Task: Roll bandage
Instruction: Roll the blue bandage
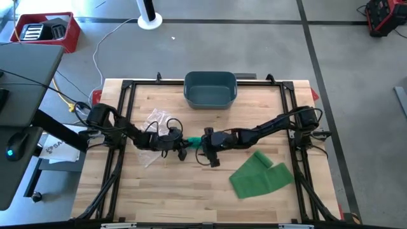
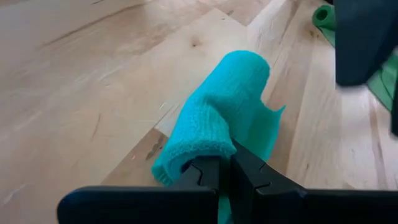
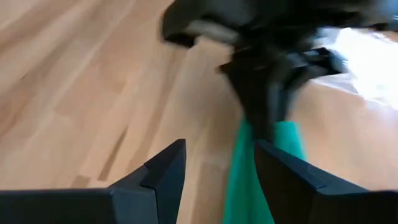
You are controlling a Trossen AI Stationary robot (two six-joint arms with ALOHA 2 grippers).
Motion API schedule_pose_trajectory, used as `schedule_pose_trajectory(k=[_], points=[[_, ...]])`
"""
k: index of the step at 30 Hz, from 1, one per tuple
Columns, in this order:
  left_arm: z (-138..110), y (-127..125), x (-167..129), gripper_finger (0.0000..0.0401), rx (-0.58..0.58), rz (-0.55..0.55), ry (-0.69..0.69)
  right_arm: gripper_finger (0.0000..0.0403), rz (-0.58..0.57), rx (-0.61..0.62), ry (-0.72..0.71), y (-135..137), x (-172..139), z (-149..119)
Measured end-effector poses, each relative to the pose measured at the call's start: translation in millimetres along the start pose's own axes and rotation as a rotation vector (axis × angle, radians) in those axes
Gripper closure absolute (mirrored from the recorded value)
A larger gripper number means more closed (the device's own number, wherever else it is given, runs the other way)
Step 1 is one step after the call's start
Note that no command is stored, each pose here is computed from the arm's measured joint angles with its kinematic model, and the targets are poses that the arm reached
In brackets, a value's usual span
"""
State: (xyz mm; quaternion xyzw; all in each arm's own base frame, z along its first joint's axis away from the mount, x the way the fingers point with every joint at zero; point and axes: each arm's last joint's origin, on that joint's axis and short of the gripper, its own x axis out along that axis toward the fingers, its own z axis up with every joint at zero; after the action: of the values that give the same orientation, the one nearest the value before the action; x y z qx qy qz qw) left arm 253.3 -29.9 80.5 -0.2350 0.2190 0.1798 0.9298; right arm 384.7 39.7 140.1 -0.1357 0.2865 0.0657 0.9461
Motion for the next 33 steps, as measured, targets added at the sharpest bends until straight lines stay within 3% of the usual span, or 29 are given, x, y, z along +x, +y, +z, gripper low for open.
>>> schedule_pose_trajectory(k=[6, 12, 16, 20, 25, 29, 33], points=[[2.6, 3.6, 1.9, 0.0398, -0.012, 0.009, -0.010, 0.0243, 0.031, 0.038, 0.021, -6.8, 5.3, -3.4], [5.0, 6.9, 3.3, 0.0398, -0.037, 0.020, -0.015, 0.0268, 0.094, 0.040, 0.092, -9.4, 34.2, -13.5], [5.2, 6.9, 3.2, 0.0398, -0.038, 0.020, -0.019, 0.0274, 0.076, 0.086, 0.176, -12.7, 48.0, -16.1], [5.4, 6.9, 3.2, 0.0397, -0.038, 0.020, -0.021, 0.0275, 0.081, 0.151, 0.216, -18.2, 49.2, -16.5], [5.3, 7.0, 3.1, 0.0397, -0.030, 0.021, -0.021, 0.0275, 0.113, 0.116, 0.229, -15.7, 42.3, -2.5], [5.3, 6.9, 3.0, 0.0397, -0.029, 0.022, -0.023, 0.0275, 0.039, 0.092, 0.210, -16.0, 37.1, 16.4], [5.3, 6.9, 3.0, 0.0396, -0.023, 0.022, -0.023, 0.0275, 0.020, 0.099, 0.263, -17.4, 42.5, 5.2]])
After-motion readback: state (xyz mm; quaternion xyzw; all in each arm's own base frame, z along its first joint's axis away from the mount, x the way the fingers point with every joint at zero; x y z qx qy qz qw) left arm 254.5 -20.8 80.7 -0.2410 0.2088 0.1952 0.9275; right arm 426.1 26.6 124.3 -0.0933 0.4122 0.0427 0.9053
